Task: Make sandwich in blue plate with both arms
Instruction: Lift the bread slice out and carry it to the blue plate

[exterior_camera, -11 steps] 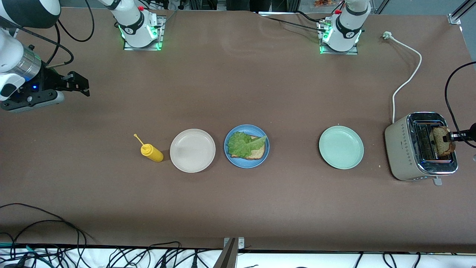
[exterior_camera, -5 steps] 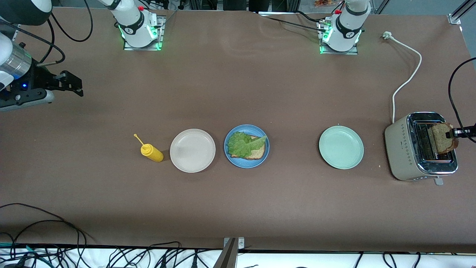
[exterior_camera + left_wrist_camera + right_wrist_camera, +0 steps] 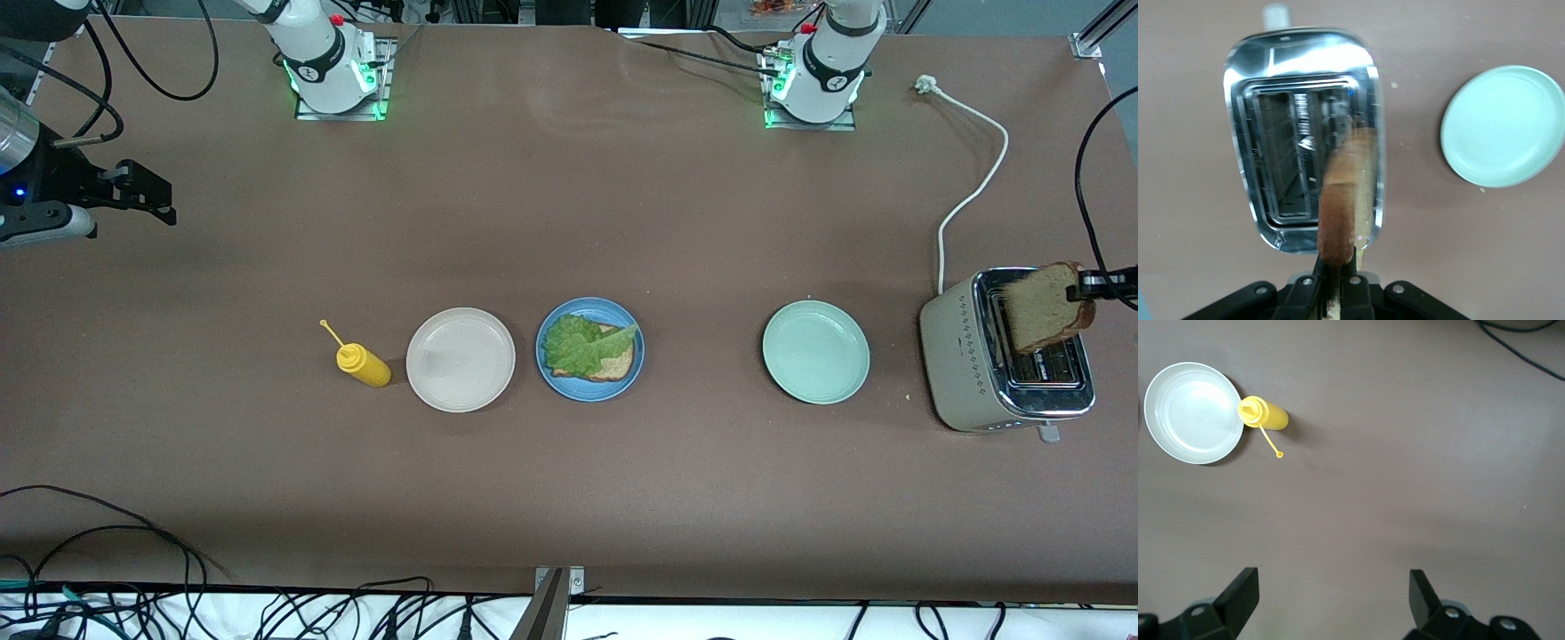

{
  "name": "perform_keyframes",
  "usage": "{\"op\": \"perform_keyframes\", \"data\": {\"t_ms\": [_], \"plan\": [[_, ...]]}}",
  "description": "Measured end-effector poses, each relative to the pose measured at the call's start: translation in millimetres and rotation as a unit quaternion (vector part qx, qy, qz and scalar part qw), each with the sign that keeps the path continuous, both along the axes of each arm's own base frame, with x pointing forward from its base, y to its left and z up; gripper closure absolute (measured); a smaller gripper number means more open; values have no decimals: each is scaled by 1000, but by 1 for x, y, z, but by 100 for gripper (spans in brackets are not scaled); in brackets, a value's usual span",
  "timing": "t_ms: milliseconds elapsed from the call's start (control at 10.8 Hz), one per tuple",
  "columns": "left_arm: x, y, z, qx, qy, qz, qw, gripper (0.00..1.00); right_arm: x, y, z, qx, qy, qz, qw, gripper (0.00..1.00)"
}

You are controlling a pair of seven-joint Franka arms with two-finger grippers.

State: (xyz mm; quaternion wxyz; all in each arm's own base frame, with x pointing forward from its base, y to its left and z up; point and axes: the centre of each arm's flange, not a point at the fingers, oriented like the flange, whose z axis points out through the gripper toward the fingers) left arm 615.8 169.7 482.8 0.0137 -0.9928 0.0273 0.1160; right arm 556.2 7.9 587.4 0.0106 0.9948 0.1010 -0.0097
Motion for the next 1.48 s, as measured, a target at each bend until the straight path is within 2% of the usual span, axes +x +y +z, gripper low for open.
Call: {"op": "perform_keyframes", "data": {"t_ms": [277, 462, 647, 832, 1109, 1294, 1478], "plan": [[2, -101, 41, 11, 16, -77, 997, 91, -1, 8, 7, 0, -1, -17, 1000, 0], [3, -191, 46, 12, 20, -146, 989, 91, 0, 12, 9, -1, 0, -17, 1000, 0], [-4, -271, 37, 1, 27, -201, 979, 91, 5, 15, -5, -3, 13, -17, 1000, 0], [-8, -321, 10, -57, 51, -201, 977, 91, 12, 23, -21, -6, 27, -13, 1000, 0], [-1, -372, -39, -154, 78, -158, 972, 91, 15, 24, -22, -6, 27, -13, 1000, 0], [0, -415, -59, -220, 83, -116, 965, 91, 15, 24, -22, -6, 27, -13, 1000, 0], [-2, -455, -68, -284, 91, -75, 951, 91, 15, 25, -22, -6, 27, -13, 1000, 0]]}}
